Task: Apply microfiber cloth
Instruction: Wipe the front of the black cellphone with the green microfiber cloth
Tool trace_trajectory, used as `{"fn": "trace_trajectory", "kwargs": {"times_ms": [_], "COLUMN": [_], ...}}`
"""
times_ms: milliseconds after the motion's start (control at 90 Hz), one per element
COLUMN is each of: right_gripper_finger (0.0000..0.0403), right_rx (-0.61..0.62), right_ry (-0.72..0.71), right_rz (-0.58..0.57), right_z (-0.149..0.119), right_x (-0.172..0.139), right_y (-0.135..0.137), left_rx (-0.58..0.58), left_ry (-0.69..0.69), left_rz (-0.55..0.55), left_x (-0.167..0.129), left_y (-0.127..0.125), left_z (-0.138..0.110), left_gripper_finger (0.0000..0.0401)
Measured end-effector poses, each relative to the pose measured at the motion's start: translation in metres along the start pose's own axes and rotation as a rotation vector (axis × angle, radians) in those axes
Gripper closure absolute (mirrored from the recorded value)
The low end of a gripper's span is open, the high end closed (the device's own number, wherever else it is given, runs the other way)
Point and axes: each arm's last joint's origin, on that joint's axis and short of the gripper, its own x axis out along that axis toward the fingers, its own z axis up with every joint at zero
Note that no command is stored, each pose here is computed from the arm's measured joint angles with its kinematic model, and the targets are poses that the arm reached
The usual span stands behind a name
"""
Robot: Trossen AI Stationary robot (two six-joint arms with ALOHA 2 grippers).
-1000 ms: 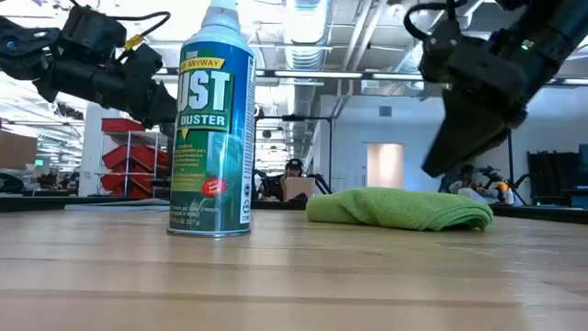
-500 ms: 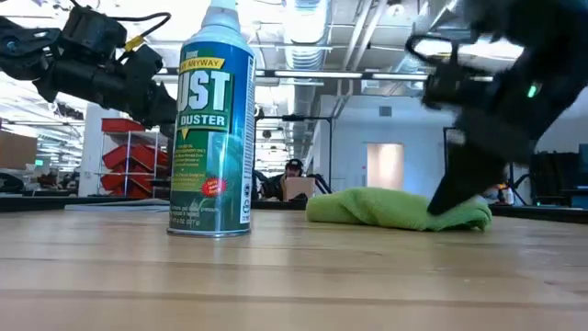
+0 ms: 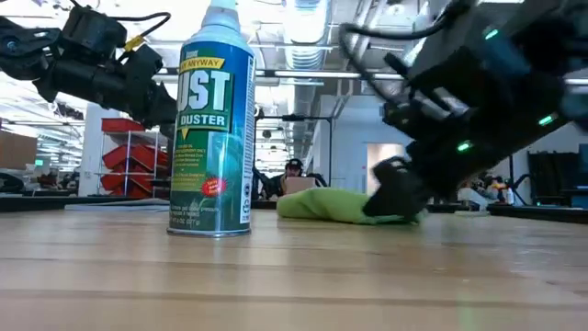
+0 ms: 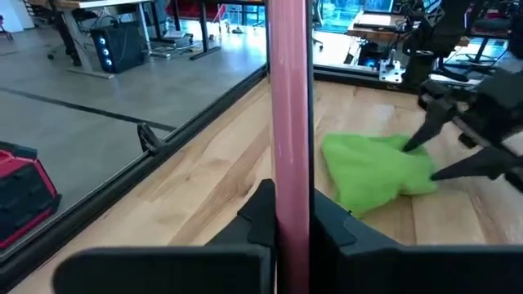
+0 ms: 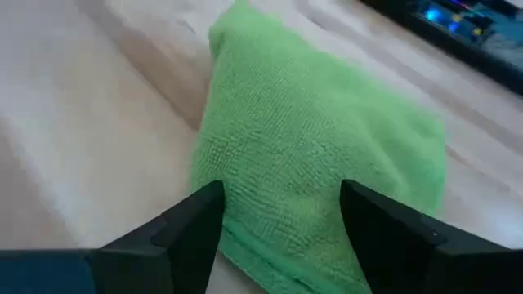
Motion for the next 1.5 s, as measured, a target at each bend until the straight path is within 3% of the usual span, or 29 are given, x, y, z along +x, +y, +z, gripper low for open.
{"fn": "trace_trajectory", "kwargs": {"times_ms": [144, 311, 367, 511, 811, 900, 1011, 1267, 1500], "right_gripper_finger": [0.0220, 0.0362, 0.0386, 0.0393, 0.0399, 0.0400, 0.0400, 0.0401, 0.0401], "right_rx": [0.115, 0.086, 0.063, 0.040, -0.071, -0.066, -0.150, -0.206, -0.181], "right_ry": [-0.006, -0.072, -0.081, -0.108, -0.318, -0.396, -0.469, -0.549, -0.615], "right_rz": [0.064, 0.084, 0.081, 0.082, 0.200, 0.202, 0.176, 0.141, 0.239], "right_z": [-0.004, 0.001, 0.005, 0.024, 0.106, 0.136, 0.164, 0.209, 0.234], "right_x": [0.025, 0.029, 0.029, 0.027, -0.019, -0.036, -0.047, -0.035, -0.020], "right_y": [0.007, 0.011, 0.009, 0.003, -0.010, -0.016, -0.023, -0.040, -0.047], "left_rx": [0.000, -0.003, -0.003, -0.003, 0.002, -0.005, -0.019, -0.073, -0.094], "left_ry": [0.003, 0.019, 0.019, 0.019, 0.032, 0.007, -0.031, -0.105, -0.125], "left_rz": [0.000, -0.002, -0.002, -0.002, 0.004, 0.004, -0.015, -0.122, -0.155], "left_x": [0.000, 0.000, 0.000, 0.000, 0.008, 0.012, 0.018, 0.032, 0.044], "left_y": [0.000, 0.000, 0.000, 0.000, 0.002, 0.003, 0.003, 0.003, 0.002], "left_z": [0.000, -0.002, -0.002, -0.002, -0.005, -0.004, -0.002, -0.002, 0.007], "left_gripper_finger": [0.0393, 0.0393, 0.0393, 0.0393, 0.0393, 0.0393, 0.0393, 0.0393, 0.0393]}}
